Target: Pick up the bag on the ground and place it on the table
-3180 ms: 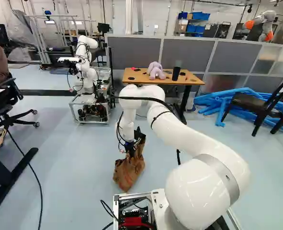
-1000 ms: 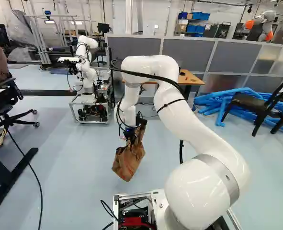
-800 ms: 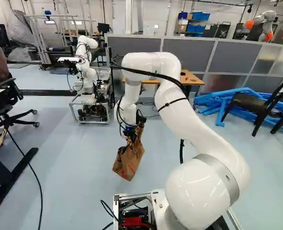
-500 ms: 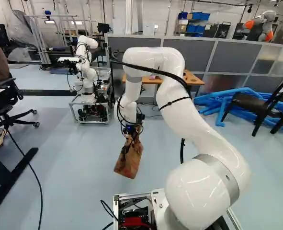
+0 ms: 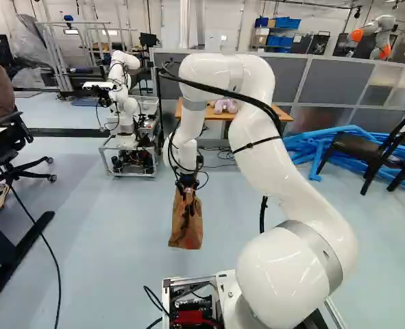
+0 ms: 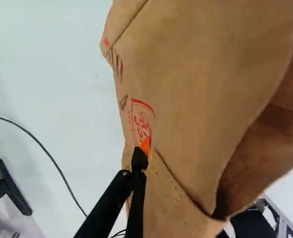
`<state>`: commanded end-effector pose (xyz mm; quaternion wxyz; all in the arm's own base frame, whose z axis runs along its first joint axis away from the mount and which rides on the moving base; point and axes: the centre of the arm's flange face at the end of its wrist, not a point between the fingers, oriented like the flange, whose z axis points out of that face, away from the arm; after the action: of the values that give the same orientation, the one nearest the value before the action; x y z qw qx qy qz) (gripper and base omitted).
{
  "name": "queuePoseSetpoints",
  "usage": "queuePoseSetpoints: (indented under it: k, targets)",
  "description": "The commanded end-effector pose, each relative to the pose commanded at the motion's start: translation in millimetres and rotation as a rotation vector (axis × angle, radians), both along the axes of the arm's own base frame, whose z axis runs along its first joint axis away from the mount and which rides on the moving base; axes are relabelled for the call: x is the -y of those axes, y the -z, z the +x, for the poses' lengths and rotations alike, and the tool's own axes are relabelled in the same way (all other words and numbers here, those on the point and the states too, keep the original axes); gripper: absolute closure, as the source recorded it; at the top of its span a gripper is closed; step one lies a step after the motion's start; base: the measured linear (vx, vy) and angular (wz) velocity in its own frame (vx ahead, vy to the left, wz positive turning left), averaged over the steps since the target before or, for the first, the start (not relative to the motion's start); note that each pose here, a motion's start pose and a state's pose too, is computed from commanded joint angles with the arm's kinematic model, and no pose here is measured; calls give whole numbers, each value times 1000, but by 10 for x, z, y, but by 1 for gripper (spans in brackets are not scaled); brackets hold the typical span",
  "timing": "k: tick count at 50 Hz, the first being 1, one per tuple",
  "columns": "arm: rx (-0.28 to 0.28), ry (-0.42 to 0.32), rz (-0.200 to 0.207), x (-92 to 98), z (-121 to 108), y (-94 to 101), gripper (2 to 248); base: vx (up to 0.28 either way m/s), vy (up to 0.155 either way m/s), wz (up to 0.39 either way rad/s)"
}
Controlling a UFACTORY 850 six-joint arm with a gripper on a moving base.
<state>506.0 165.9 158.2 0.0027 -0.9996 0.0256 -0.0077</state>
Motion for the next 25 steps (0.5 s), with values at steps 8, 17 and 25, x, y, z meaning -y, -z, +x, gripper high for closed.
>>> queuePoseSetpoints:
  k: [8,17,25]
  targets:
    - [12,-35,3,9,-26,-122,229,0,0,0]
    - [26,-41,7,19,-57,-259,229,0,0,0]
    - [40,-41,11,28,-86,-381,229,0,0,0]
